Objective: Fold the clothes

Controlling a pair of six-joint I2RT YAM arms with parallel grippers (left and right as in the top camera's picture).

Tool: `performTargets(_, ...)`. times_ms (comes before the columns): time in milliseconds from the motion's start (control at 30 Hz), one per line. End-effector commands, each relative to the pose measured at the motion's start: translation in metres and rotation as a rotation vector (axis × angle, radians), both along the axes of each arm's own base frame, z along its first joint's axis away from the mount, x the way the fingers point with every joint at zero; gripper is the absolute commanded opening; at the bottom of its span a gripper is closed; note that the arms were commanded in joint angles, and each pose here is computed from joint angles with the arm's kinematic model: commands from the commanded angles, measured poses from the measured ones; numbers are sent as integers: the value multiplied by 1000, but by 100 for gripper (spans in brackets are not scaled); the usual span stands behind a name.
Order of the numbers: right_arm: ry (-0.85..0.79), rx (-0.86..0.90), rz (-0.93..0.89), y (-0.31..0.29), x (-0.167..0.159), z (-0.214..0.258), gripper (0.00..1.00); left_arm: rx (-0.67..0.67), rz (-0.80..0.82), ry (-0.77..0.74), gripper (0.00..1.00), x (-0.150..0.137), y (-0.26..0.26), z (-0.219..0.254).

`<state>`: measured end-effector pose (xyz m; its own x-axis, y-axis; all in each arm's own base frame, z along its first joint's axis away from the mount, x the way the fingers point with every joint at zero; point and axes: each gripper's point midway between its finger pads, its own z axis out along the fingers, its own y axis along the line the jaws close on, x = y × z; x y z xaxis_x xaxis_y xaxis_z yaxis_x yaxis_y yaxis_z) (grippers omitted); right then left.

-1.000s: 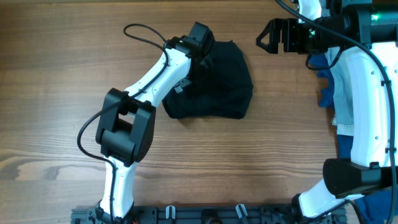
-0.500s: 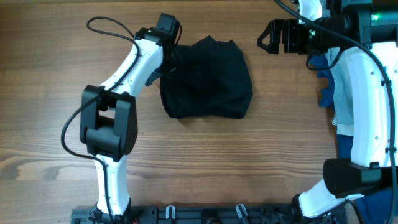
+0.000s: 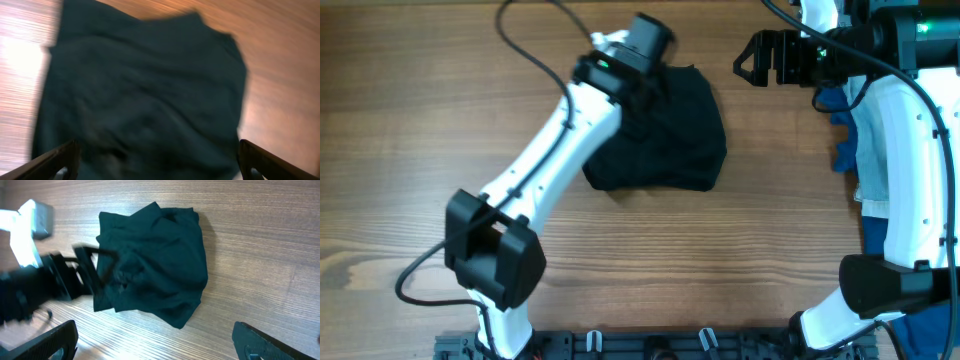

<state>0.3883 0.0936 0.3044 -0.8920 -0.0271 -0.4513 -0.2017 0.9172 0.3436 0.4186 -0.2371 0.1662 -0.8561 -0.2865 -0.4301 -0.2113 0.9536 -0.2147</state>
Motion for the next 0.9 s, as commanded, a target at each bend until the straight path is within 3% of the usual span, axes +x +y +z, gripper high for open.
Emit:
performTargets(0, -8, 27, 38, 7, -7, 7, 100, 18, -89, 20, 100, -10, -27, -16)
performTargets(167, -28, 17, 51, 5, -5, 8, 100, 79, -104, 110, 100, -11, -29, -64)
performTargets(233, -53, -5, -165, -32, 12, 15, 100, 110, -114, 153, 100, -13, -29, -86)
performTargets(300, -66, 16, -252, -62, 16, 20, 100, 110, -142, 180, 100, -16, -32, -96)
performTargets(567, -7, 3, -521, -174, -4, 12, 100, 101, -155, 169, 100, -15, -38, -97)
performTargets(867, -8, 4, -537, -182, -6, 12, 100, 239, -406, 104, 99, -54, -87, -95)
